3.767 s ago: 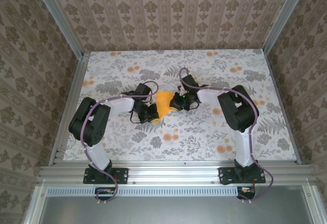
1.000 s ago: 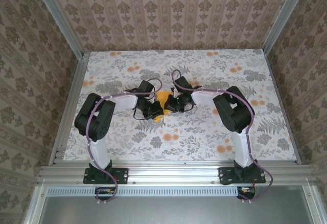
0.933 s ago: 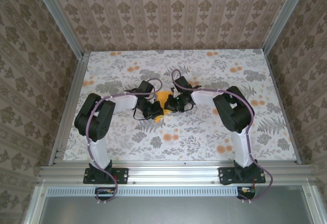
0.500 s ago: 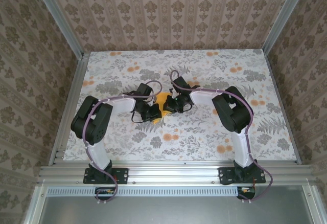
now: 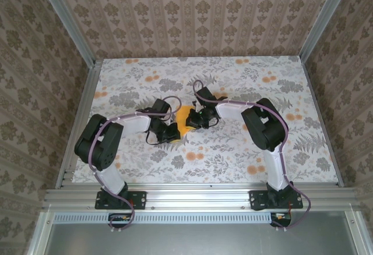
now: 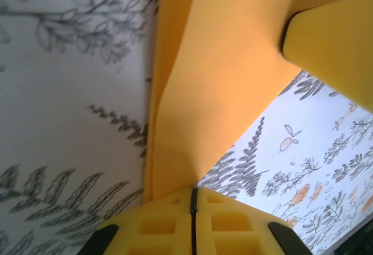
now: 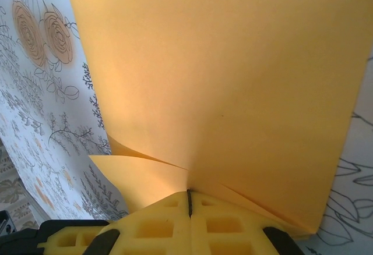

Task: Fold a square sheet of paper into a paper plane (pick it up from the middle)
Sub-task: Third fold the triangle at the center of the table.

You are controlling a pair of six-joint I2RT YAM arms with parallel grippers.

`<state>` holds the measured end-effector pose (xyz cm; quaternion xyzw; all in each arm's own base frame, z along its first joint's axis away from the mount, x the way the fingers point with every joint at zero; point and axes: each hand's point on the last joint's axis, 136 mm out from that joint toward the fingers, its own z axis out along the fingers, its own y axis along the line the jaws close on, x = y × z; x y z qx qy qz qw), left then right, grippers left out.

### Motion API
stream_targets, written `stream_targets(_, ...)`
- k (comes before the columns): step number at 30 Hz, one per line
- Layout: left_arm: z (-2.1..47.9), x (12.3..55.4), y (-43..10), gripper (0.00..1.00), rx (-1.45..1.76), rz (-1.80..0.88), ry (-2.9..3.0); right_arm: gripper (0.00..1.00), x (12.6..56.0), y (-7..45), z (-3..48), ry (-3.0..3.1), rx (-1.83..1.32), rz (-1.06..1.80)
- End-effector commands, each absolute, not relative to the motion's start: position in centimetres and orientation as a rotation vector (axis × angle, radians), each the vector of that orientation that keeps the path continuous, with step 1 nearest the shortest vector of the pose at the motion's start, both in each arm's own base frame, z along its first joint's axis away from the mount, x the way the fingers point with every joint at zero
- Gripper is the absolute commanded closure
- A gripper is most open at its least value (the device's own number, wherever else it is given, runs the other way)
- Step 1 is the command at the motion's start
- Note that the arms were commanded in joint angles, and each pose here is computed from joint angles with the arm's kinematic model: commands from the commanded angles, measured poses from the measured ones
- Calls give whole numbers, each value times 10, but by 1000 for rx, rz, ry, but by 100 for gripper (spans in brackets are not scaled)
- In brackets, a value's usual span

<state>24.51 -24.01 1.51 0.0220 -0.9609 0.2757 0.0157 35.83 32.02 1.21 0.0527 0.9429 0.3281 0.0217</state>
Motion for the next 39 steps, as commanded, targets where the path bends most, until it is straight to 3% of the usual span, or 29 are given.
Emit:
stream_targets(1,-16,181,-180,92,192,460,-2851,94,335,264,-59,3113,323,596)
stream_targets(9,19,204,-183,87,204,582,-2944,92,353,286,-22,3027,280,768)
stream_targets(15,70,242,-203,68,144,722,-3141,82,377,308,54,2823,195,991)
stream_targets(18,82,252,-210,57,108,676,-3253,71,385,306,90,2701,182,1056)
stream_targets(26,99,273,-244,50,-20,597,-3467,33,382,236,113,2553,301,870)
stream_targets(32,78,282,-263,50,-113,536,-3489,13,377,205,106,2502,314,824)
stream_targets(39,66,303,-259,70,-77,477,-3504,11,383,217,104,2470,249,916)
